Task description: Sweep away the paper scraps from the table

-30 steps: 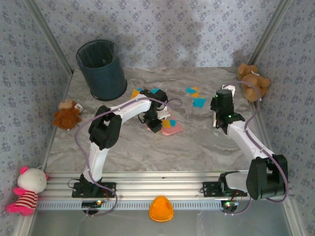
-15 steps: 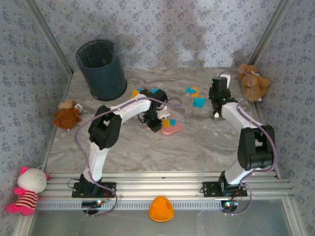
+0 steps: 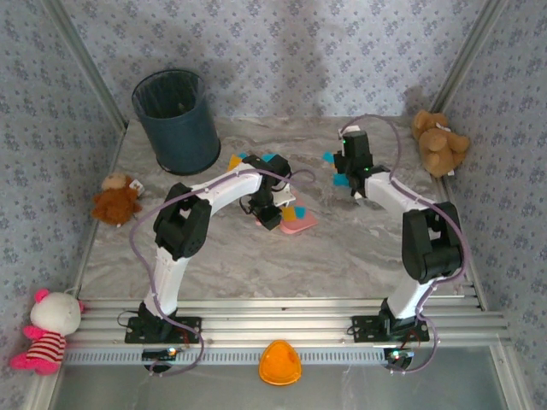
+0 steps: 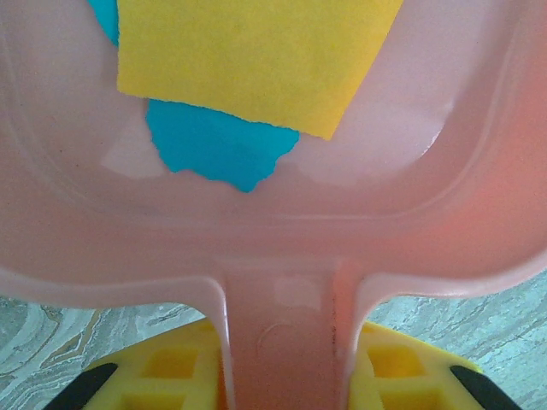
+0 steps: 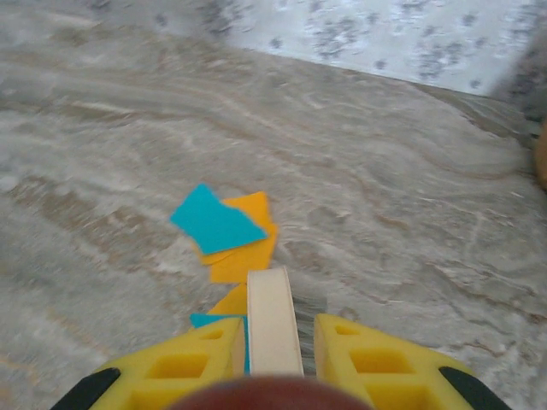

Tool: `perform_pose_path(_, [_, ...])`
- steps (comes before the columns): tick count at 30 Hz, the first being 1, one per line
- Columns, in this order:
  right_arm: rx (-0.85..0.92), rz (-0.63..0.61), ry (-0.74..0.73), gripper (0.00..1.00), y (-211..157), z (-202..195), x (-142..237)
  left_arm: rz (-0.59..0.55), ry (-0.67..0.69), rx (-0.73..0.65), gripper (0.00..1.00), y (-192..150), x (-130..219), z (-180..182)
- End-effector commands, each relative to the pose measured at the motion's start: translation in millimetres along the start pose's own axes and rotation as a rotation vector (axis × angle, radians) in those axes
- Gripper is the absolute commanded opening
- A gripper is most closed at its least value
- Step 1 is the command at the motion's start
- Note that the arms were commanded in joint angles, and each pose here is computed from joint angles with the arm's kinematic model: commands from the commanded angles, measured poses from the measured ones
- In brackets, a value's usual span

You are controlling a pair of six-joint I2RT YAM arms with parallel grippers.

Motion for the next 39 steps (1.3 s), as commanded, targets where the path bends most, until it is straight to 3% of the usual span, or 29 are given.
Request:
perform_pose_path(1, [0.084, 0.056, 0.088, 0.00, -17.3, 14.0, 10.1, 0.008, -0.008, 0.028, 0.00, -6.6, 7.1, 0.1])
perform_pose_path(12, [0.185, 0.098, 0.281, 0.00, -44.7, 51.4, 61.3, 0.004, -0.011, 0.023, 0.00, -5.5, 6.6, 0.2])
perform_pose_path(21, [0.035, 0.007, 0.419, 0.00, -32.1, 43.6, 98.9, 0.005, -0.018, 0.024, 0.00, -6.0, 5.0, -0.2])
perform_pose_path(25, [-0.072, -0.070, 0.333, 0.00, -23.3, 26.2, 102.9, 0.004, -0.021, 0.022, 0.00, -6.3, 5.5, -1.0])
perform_pose_path(32, [-0.167, -0.132, 0.046, 0.00, -16.3, 8.5, 95.7, 0.001, -0.024, 0.022, 0.00, -6.8, 6.4, -2.3])
perform_pose_path(39, [-0.147, -0.137, 0.022, 0.00, -11.6, 23.5, 76.4, -0.001, -0.022, 0.020, 0.00, -6.5, 7.5, -2.5])
Point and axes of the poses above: each hand's point on the last joint's axis, 136 mm out from that joint toward the fingers, its own x axis back along the fingers, its own z axis along the line the jaws close on, y = z × x, the point moved 8 cm from there along x, back along the fingers, and after that the axes turned 12 degrees about -x, right-handed, at the moved point
